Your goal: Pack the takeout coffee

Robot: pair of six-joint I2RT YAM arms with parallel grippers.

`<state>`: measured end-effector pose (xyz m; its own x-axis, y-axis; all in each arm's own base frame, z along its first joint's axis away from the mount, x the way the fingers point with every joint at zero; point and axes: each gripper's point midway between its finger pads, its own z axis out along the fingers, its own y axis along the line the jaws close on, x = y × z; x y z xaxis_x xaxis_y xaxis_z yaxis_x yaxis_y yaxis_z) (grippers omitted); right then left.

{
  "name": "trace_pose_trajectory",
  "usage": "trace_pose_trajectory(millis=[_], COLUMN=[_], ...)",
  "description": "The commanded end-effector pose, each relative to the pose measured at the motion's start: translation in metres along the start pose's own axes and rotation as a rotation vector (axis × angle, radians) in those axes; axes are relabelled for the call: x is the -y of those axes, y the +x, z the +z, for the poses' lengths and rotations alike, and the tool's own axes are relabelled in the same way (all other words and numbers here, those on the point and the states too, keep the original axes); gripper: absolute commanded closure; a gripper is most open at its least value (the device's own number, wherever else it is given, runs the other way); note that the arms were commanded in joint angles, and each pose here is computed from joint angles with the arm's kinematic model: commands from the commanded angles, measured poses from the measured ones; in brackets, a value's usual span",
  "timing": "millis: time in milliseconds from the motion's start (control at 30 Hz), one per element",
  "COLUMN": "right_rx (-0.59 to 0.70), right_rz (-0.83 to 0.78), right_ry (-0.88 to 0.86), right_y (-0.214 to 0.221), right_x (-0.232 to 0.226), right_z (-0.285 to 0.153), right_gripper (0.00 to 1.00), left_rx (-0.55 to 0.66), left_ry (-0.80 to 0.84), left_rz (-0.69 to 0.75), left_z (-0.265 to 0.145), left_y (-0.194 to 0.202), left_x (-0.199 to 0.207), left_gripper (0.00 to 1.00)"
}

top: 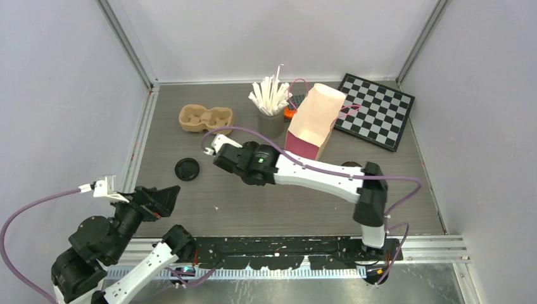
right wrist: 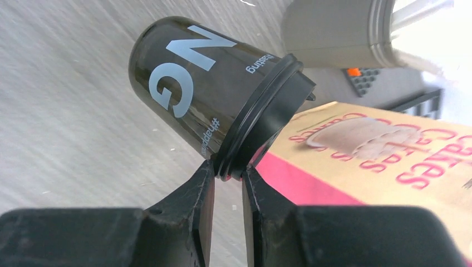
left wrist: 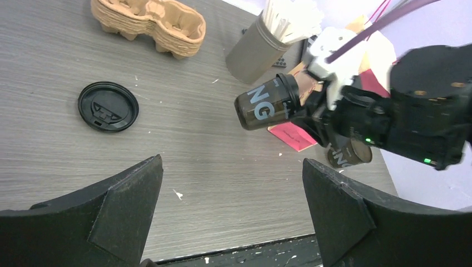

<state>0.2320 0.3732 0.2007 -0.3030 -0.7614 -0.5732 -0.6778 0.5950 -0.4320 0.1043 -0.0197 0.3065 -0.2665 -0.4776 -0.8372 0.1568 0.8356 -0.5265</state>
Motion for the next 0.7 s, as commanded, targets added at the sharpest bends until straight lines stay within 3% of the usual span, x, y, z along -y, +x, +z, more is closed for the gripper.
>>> trace_pose_trajectory(millis=[0,267,667], right_rx=[-0.134,-0.390,-0.479], right_rz=[-0.308,-0.688,-0.796], right_ry=[0.166,0.282,0.292], right_y=[0.003,0.022,0.038], right_x=[0.032,0.034,0.037], right_z=[0.009,0.044,0.069], right_gripper=[0.80,0.76,0.76], left_rx=[0.044,0.061,0.061], left_ry=[-0.016,-0.034,-0.021], left_rz=[-0.014,0.000,-0.002], left_z=[-0.014,-0.022,-0.022], left_y=[-0.008,-0.010,-0.011], left_x=[-0.012,-0.022,-0.019], left_gripper=[0.02,0.02,0.02])
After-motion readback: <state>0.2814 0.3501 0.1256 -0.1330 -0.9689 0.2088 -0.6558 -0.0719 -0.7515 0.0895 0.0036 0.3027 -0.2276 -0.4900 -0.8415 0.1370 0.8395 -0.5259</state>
